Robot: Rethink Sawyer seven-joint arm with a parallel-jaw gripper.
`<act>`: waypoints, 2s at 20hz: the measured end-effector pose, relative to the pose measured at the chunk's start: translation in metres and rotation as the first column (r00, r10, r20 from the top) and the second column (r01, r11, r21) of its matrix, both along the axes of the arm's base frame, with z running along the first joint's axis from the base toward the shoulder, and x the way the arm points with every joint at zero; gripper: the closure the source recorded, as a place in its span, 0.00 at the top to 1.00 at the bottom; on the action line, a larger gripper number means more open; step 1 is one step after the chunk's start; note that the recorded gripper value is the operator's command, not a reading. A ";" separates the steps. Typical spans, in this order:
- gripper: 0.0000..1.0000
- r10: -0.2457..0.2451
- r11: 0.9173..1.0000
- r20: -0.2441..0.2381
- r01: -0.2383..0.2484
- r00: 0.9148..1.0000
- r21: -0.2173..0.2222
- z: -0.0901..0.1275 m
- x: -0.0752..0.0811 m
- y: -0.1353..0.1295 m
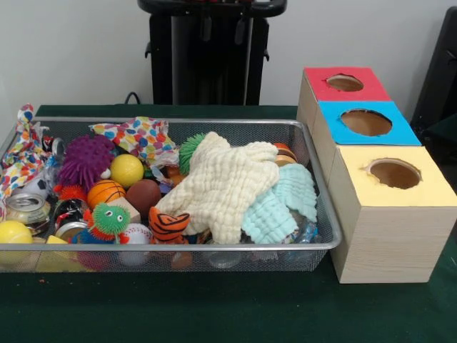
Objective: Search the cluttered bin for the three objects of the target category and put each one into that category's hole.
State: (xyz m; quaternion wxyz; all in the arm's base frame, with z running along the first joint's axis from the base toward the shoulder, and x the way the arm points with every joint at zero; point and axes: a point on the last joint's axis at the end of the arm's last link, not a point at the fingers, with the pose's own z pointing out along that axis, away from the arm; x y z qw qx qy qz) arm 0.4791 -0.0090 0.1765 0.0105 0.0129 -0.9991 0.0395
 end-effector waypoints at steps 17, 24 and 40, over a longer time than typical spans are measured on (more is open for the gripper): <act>1.00 0.191 0.979 0.124 -0.180 0.974 -0.099 -0.079 0.015 -0.079; 1.00 0.217 0.974 0.114 -0.207 0.970 -0.096 -0.119 0.015 -0.121; 1.00 0.329 0.944 0.144 -0.319 0.933 -0.090 -0.181 0.019 -0.119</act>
